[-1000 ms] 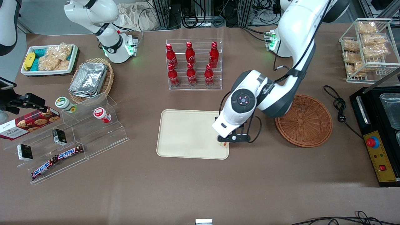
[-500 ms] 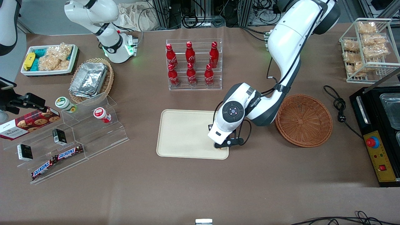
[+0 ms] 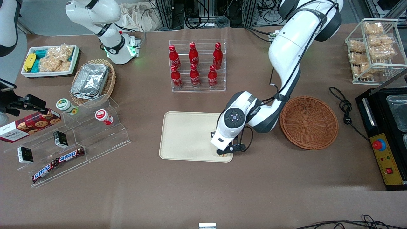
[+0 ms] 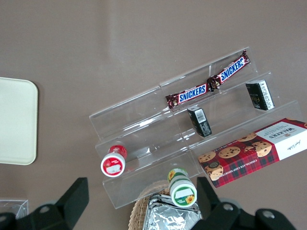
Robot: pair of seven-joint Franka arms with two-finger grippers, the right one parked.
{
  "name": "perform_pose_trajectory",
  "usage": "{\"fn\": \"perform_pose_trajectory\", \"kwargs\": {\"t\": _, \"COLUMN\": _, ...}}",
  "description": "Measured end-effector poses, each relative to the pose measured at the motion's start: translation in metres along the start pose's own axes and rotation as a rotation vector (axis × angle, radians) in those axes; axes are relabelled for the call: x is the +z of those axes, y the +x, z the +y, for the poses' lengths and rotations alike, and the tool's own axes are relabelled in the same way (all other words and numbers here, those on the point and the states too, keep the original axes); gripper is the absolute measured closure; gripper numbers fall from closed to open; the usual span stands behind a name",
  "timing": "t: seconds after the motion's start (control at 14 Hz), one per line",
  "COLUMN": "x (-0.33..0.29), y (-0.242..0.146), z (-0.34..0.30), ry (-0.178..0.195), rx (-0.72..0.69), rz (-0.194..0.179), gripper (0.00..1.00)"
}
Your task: Place sandwich from basket to tray
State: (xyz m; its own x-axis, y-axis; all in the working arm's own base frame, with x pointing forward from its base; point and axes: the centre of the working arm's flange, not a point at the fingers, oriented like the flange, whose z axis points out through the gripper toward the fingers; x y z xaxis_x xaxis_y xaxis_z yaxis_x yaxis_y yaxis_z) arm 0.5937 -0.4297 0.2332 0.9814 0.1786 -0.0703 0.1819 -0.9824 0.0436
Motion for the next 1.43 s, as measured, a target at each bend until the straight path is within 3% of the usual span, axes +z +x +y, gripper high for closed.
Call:
{"fn": "perform_pose_trajectory", "kwargs": {"t": 0.36, "x": -0.019, "y": 0.004, "z": 0.002, "ry": -0.004, "rx": -0.001, "rz": 0.019, "gripper": 0.15}}
{"fn": "perform_pose_trajectory", "kwargs": {"t": 0.43, "x": -0.034, "y": 0.004, "z": 0.0, "ry": 0.009, "rx": -0.004, "rz": 0.016, "gripper": 0.04}}
{"fn": "perform_pose_trajectory", "kwargs": {"t": 0.5, "x": -0.054, "y": 0.006, "z": -0.004, "ry": 0.027, "rx": -0.011, "rz": 0.013, "gripper": 0.0}}
{"fn": "perform_pose_trajectory", "kwargs": {"t": 0.64, "x": -0.108, "y": 0.013, "z": -0.026, "ry": 0.058, "rx": -0.04, "rz": 0.023, "gripper": 0.0}}
{"fn": "perform_pose_trajectory", "kwargs": {"t": 1.07, "x": -0.25, "y": 0.013, "z": -0.165, "ry": 0.099, "rx": -0.143, "rz": 0.122, "gripper": 0.0}}
{"fn": "perform_pose_trajectory", "kwargs": {"t": 1.14, "x": -0.269, "y": 0.014, "z": -0.194, "ry": 0.105, "rx": -0.136, "rz": 0.116, "gripper": 0.0}}
{"fn": "perform_pose_trajectory", "kwargs": {"t": 1.29, "x": -0.302, "y": 0.029, "z": -0.262, "ry": 0.079, "rx": -0.093, "rz": 0.086, "gripper": 0.0}}
{"fn": "perform_pose_trajectory", "kwargs": {"t": 1.43, "x": -0.325, "y": 0.044, "z": -0.331, "ry": 0.07, "rx": -0.029, "rz": 0.083, "gripper": 0.0}}
